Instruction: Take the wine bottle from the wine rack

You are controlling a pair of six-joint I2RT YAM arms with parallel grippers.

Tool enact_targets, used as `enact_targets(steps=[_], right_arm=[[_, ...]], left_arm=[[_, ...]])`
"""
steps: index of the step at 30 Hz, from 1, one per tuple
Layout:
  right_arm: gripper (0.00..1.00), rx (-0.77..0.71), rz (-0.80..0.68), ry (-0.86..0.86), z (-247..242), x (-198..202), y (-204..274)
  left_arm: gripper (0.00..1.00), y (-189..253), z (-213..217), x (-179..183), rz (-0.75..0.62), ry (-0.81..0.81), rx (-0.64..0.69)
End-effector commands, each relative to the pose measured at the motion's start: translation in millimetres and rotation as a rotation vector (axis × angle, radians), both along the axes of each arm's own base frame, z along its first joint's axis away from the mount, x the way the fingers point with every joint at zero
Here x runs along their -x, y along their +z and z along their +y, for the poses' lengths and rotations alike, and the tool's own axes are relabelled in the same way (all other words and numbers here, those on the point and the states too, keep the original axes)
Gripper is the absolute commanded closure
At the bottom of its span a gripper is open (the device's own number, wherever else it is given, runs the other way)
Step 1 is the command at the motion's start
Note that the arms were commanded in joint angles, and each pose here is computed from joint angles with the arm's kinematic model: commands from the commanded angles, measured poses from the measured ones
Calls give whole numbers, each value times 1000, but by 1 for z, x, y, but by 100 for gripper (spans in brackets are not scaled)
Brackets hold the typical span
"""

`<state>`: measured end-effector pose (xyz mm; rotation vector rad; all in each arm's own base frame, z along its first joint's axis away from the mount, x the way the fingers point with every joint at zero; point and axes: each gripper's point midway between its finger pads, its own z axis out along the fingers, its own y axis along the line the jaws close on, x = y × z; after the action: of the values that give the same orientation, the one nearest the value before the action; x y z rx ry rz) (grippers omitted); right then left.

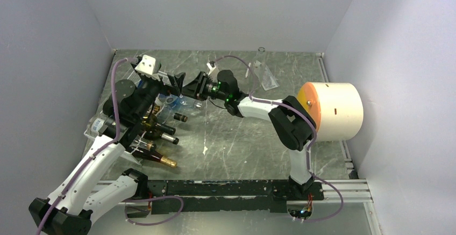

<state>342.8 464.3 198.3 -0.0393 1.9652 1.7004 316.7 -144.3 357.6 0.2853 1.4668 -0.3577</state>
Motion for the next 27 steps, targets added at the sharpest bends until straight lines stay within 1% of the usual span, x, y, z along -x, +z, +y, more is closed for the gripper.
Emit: enact_targets(steps=[1, 11, 14, 17, 21, 25, 27], right_arm=[[73, -83, -46, -19, 18, -13, 16], [72, -95, -22, -2, 38, -25, 6], [70, -95, -19, -18, 39, -29, 1], [62, -81, -8, -39, 40, -36, -5], [54, -59, 21, -76, 42, -45, -14], [38, -48, 35, -147, 33, -55, -15], [34, -48, 31, -169, 31, -61, -13]], left_arm=[[1, 8, -1, -1, -22, -10, 18], [1, 11, 2, 1, -30, 0, 18], [1, 12, 2, 2, -33, 0, 20], [1, 11, 2, 1, -31, -3, 20], [1, 11, 1, 1, -29, -4, 19], [1, 11, 1, 1, -28, -5, 20], [1, 12, 1, 1, -32, -6, 21]])
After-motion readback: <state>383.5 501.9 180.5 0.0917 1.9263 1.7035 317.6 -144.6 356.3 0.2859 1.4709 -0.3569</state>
